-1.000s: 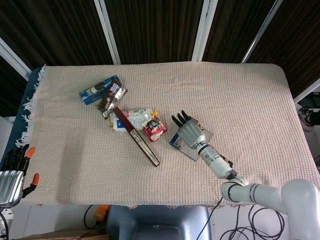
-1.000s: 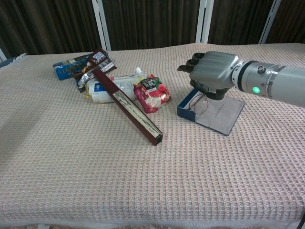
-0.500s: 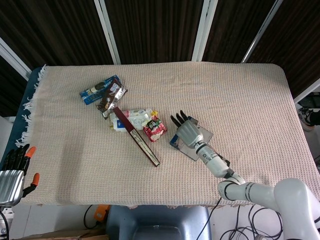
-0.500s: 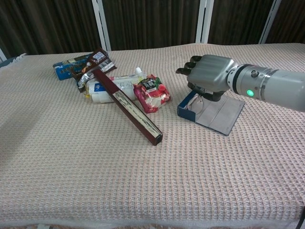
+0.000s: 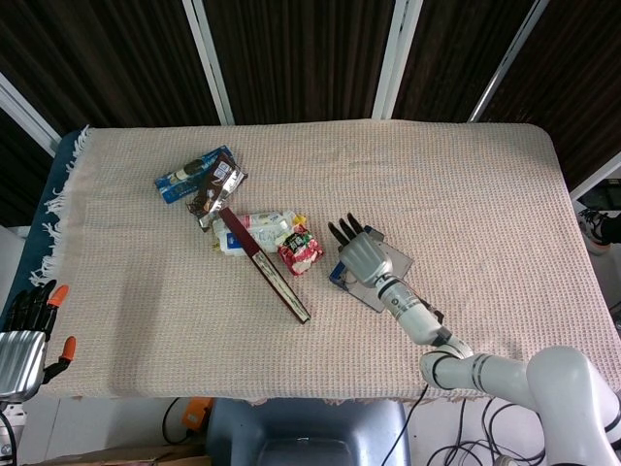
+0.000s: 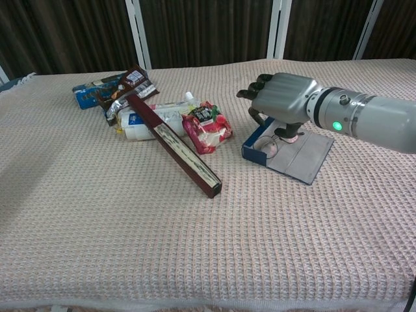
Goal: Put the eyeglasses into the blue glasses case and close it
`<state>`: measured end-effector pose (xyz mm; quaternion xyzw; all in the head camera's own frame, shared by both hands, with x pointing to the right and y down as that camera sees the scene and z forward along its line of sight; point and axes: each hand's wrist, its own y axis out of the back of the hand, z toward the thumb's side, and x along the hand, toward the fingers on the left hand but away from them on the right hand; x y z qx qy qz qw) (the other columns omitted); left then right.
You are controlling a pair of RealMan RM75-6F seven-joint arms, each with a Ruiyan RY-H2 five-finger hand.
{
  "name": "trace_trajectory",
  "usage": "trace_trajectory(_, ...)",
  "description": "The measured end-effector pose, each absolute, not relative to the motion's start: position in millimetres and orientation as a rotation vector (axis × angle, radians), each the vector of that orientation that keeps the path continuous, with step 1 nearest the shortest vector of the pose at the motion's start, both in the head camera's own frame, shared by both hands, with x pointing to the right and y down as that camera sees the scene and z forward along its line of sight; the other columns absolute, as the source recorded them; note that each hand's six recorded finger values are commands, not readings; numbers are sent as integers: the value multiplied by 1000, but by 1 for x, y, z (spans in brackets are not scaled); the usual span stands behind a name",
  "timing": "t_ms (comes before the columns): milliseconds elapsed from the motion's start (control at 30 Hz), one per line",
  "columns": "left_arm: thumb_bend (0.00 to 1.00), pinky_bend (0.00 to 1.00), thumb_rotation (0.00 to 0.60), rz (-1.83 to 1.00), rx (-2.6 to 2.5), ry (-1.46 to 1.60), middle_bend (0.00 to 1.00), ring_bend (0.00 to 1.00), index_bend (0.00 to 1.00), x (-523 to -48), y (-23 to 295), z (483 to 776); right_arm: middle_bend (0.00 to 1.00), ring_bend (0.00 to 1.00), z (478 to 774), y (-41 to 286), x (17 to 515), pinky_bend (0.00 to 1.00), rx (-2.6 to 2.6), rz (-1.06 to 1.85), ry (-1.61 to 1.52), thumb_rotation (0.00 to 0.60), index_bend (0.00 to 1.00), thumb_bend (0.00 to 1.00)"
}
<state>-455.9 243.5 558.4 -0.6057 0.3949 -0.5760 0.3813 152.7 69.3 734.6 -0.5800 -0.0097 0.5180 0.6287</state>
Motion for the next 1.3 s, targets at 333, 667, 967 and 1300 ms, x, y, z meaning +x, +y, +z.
trace_trajectory(333,421,49,600,-1459,-1552,1004,0,0,0,-454,245,558,53,0,718,59,178,0,-1301,1185,-157,600,339,242)
trace_trajectory(667,423,49,600,-1465,-1558,1001,0,0,0,-454,244,560,34,0,742,61,182,0,-1265,1225,-132,600,322,226)
trace_trajectory(967,422,49,600,-1464,-1555,1011,0,0,0,-456,244,558,34,0,755,65,168,0,-1266,1228,-137,600,322,226)
trace_trajectory(1300,422,49,600,-1470,-1555,1027,0,0,0,-460,242,557,34,0,761,63,157,0,-1260,1238,-148,600,326,225)
